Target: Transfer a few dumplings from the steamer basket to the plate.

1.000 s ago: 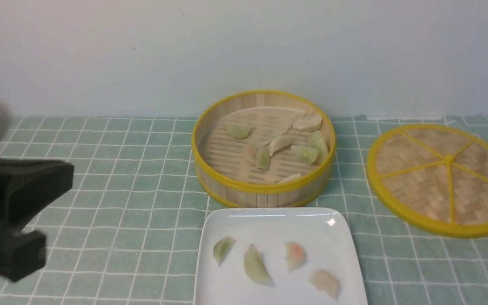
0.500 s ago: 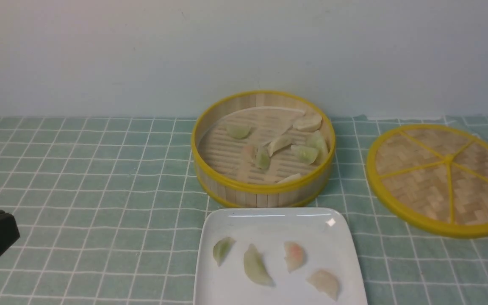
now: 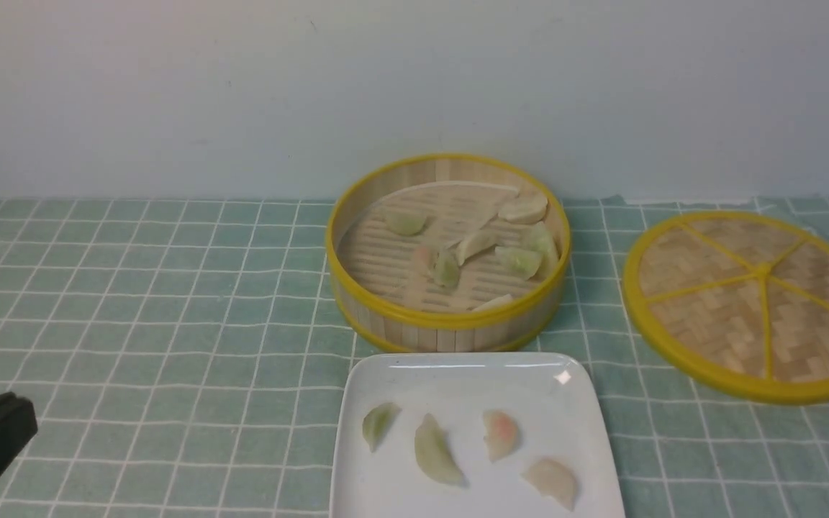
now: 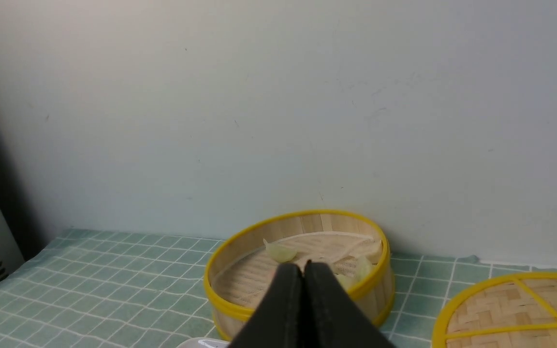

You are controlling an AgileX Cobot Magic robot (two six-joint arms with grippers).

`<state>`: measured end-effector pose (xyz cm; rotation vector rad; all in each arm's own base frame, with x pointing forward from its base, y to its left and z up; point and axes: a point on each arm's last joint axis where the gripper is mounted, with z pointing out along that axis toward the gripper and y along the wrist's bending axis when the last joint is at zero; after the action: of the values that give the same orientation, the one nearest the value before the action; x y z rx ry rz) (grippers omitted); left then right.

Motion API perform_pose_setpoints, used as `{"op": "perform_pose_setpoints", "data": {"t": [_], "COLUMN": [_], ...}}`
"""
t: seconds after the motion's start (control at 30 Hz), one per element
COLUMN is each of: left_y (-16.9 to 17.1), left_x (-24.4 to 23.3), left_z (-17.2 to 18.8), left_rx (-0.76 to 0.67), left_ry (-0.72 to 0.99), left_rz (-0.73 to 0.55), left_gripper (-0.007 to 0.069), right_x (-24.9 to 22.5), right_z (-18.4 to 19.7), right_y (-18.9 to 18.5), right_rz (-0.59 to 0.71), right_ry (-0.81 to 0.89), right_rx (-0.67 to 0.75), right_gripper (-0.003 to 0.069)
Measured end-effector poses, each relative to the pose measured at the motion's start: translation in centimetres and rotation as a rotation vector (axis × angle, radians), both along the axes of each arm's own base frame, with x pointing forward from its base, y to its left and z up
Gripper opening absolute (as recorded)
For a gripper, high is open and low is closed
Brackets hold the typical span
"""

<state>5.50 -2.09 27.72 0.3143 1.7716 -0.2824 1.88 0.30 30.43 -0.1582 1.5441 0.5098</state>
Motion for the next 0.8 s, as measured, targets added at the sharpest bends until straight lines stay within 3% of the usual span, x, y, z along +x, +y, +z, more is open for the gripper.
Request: {"op": "perform_pose_setpoints", "data": {"t": [0.23, 0.37, 0.8], "left_y": [1.2, 1.4, 1.4], "left_x": [-0.5, -0.3, -0.3], "left_z": [-7.6, -10.5, -10.6], "left_rx": [0.032, 0.062, 0.056], "left_ry": [0.006, 0.078, 0.081], "left_rz": [0.220, 0.239, 0.238], "left_gripper": [-0.0006, -0.0006, -0.0006], "right_x": [0.0, 0.0, 0.0], "right_z": [0.0, 0.0, 0.0], "right_y": [0.0, 0.0, 0.0], "right_rz": [-0.001, -0.002, -0.002], "right_ry": [-0.001, 0.000, 0.000], "right_rx": [-0.001, -0.002, -0.002], "right_gripper": [-0.0014, -0.0014, -0.0014]}}
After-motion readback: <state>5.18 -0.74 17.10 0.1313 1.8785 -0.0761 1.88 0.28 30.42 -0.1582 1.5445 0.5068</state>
